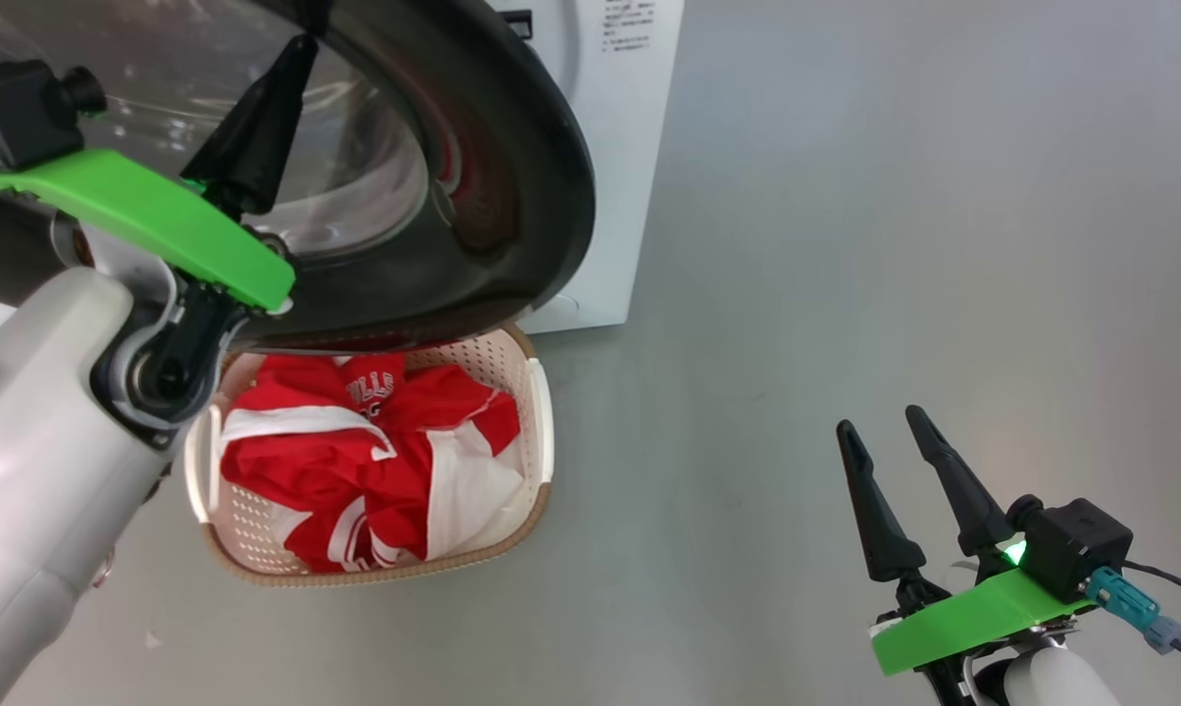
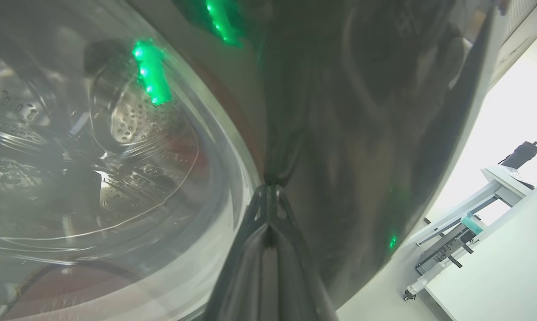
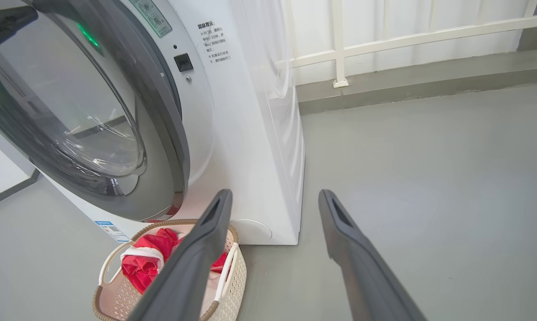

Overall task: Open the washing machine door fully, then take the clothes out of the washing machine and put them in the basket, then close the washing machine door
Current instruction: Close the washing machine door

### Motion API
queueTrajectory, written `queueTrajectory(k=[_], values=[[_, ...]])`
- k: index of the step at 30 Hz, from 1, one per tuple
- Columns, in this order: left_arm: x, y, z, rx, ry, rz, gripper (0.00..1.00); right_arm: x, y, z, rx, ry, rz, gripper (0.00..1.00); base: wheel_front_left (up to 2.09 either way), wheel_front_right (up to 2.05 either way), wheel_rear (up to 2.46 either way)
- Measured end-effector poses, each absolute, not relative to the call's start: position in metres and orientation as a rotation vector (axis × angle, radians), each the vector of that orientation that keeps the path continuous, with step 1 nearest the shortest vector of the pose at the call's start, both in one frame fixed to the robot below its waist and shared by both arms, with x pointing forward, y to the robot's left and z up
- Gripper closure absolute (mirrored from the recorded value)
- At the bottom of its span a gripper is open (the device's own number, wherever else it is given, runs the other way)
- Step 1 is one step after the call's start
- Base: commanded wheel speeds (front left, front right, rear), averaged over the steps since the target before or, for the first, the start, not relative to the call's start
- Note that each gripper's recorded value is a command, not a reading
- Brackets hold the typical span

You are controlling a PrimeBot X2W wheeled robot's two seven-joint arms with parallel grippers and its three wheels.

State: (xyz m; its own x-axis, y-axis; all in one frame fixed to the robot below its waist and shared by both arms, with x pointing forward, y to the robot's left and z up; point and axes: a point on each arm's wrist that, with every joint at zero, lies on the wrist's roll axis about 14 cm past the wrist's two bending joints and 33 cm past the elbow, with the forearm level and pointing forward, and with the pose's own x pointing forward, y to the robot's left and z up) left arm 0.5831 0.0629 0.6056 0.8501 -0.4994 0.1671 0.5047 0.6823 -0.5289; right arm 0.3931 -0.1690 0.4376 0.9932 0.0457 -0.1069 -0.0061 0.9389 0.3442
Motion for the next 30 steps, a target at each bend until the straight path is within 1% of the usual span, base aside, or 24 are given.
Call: queueTrajectory(k=[3, 5, 11, 13, 14, 15, 17, 19, 21, 22, 24, 26, 27, 30], values=[[0.579, 0.067, 0.612, -0.599, -0.023, -0.559, 1.0, 0.395, -0.167, 0.441, 0.352, 0.105, 0.033, 0.0, 0.0, 0.0, 0.0], [0.576, 0.078, 0.61, -0.619, -0.028, -0.525, 1.0, 0.395, -0.165, 0.442, 0.353, 0.101, 0.042, 0.0, 0.0, 0.0, 0.0], [0.553, 0.101, 0.582, -0.618, 0.0, -0.446, 1.0, 0.397, -0.157, 0.45, 0.356, 0.082, 0.07, 0.0, 0.0, 0.0, 0.0], [0.546, 0.109, 0.577, -0.616, -0.004, -0.425, 0.97, 0.398, -0.153, 0.452, 0.351, 0.076, 0.081, 0.0, 0.0, 0.0, 0.0], [0.542, 0.114, 0.576, -0.616, -0.007, -0.412, 1.0, 0.399, -0.152, 0.453, 0.35, 0.074, 0.086, 0.0, 0.0, 0.0, 0.0], [0.538, 0.118, 0.572, -0.596, -0.005, -0.407, 0.98, 0.399, -0.151, 0.454, 0.351, 0.071, 0.091, 0.0, 0.0, 0.0, 0.0], [0.528, 0.124, 0.565, -0.562, -0.001, -0.392, 0.91, 0.399, -0.148, 0.456, 0.351, 0.067, 0.099, 0.0, 0.0, 0.0, 0.0], [0.518, 0.132, 0.555, -0.552, 0.013, -0.37, 0.75, 0.397, -0.146, 0.458, 0.351, 0.063, 0.104, 0.0, 0.0, 0.0, 0.0], [0.507, 0.14, 0.547, -0.565, 0.019, -0.342, 0.62, 0.394, -0.145, 0.459, 0.344, 0.062, 0.109, 0.0, 0.0, 0.0, 0.0], [0.501, 0.142, 0.543, -0.56, 0.027, -0.335, 0.52, 0.392, -0.145, 0.459, 0.344, 0.064, 0.11, 0.0, 0.0, 0.0, 0.0], [0.489, 0.146, 0.533, -0.545, 0.042, -0.323, 0.21, 0.387, -0.146, 0.458, 0.344, 0.068, 0.107, 0.0, 0.0, 0.0, 0.0], [0.478, 0.153, 0.525, -0.544, 0.053, -0.301, 0.02, 0.384, -0.148, 0.459, 0.343, 0.067, 0.101, 0.0, 0.0, 0.0, 0.0], [0.473, 0.157, 0.522, -0.548, 0.054, -0.286, 0.0, 0.384, -0.149, 0.46, 0.342, 0.063, 0.1, 0.0, 0.0, 0.0, 0.0], [0.458, 0.165, 0.512, -0.539, 0.068, -0.258, 0.0, 0.378, -0.148, 0.46, 0.341, 0.066, 0.101, 0.0, 0.0, 0.0, 0.0]])
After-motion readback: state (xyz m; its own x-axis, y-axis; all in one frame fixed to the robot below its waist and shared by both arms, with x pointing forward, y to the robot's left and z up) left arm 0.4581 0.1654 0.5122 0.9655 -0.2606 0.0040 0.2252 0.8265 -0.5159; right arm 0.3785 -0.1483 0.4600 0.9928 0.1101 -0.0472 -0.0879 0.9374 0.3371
